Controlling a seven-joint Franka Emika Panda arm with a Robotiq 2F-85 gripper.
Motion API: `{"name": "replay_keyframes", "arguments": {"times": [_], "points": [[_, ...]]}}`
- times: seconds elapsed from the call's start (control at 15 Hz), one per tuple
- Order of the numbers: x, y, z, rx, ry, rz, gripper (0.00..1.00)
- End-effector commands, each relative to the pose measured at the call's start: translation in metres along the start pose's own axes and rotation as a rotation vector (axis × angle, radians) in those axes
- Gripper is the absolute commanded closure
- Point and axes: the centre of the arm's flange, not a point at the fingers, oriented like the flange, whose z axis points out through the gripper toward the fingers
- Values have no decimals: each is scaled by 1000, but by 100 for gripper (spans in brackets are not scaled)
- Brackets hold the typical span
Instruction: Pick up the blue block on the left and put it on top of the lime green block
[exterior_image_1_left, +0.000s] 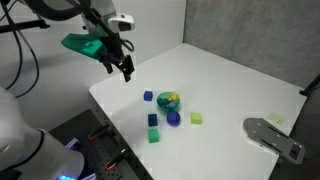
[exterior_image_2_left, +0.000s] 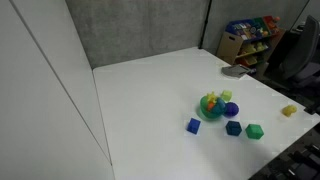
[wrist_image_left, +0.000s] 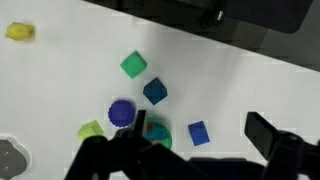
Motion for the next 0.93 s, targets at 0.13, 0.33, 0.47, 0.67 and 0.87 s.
{"name": "replay_keyframes", "arguments": {"times": [0.13,0.33,0.47,0.67,0.87], "points": [[0,0,0,0,0,0,0],[9,-11,6,6,3,-10,0],[17,-19,6,15,10,-21,0],[31,-35,7,36,32,-31,0],[48,-52,8,55,52,-30,0]]}}
